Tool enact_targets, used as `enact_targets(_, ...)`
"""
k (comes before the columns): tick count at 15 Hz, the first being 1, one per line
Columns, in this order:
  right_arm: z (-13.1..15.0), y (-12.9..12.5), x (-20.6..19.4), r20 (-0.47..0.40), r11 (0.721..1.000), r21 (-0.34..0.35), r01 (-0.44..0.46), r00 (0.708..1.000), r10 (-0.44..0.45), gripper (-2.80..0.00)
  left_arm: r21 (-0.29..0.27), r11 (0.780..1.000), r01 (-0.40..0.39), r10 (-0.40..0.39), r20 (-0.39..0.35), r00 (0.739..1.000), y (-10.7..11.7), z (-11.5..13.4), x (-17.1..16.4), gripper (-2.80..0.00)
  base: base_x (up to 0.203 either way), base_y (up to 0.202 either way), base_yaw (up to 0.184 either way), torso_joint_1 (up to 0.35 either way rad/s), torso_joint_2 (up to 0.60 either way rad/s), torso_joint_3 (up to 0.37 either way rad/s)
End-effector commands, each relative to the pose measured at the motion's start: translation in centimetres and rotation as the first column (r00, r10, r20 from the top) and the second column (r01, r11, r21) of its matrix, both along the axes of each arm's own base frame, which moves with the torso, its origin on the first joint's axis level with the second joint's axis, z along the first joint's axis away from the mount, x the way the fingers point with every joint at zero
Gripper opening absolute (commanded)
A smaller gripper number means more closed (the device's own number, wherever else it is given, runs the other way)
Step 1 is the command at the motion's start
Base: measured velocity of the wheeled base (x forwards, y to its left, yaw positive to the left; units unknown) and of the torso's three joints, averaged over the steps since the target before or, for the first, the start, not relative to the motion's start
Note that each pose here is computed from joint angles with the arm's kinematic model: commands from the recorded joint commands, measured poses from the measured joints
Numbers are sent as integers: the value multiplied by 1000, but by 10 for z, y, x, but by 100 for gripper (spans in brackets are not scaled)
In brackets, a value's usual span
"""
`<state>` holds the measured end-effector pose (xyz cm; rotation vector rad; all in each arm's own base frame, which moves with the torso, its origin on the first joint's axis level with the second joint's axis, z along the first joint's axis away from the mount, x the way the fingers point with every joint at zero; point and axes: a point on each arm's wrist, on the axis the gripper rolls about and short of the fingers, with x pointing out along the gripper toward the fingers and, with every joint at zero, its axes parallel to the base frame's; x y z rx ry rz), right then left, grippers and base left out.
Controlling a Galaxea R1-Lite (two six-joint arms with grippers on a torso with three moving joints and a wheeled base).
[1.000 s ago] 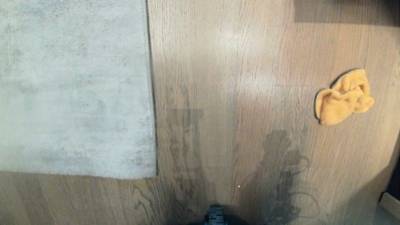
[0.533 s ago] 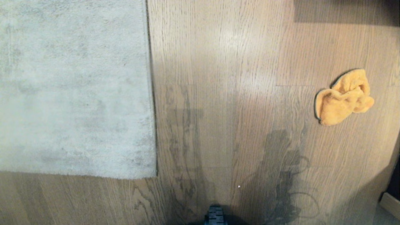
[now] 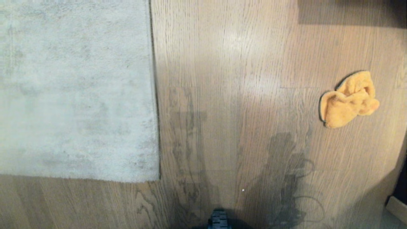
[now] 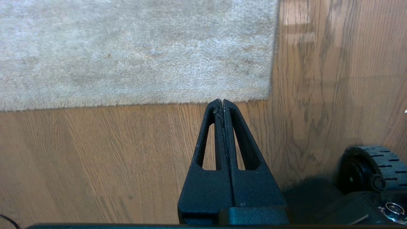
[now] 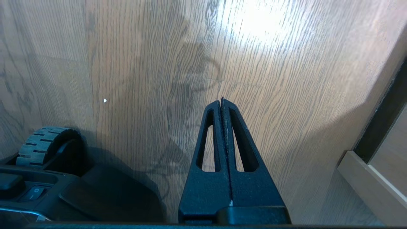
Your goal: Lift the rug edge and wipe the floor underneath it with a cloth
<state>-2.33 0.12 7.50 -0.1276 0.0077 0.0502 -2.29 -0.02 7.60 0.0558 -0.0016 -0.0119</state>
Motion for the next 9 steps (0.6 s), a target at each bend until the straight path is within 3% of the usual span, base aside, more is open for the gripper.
enact_targets(1,0,0,0,-1,1000,-1,-1,1000,1,-280,-1,1000,-4,4,0,1000,0,0,0,-280,0,0,0,2,2,126)
enact_targets(9,0,0,0,-1,1000,-1,0,1000,0,-280,-2,1000,-3,3,2,1000,0,0,0,-280,0,0,0,2,3,191)
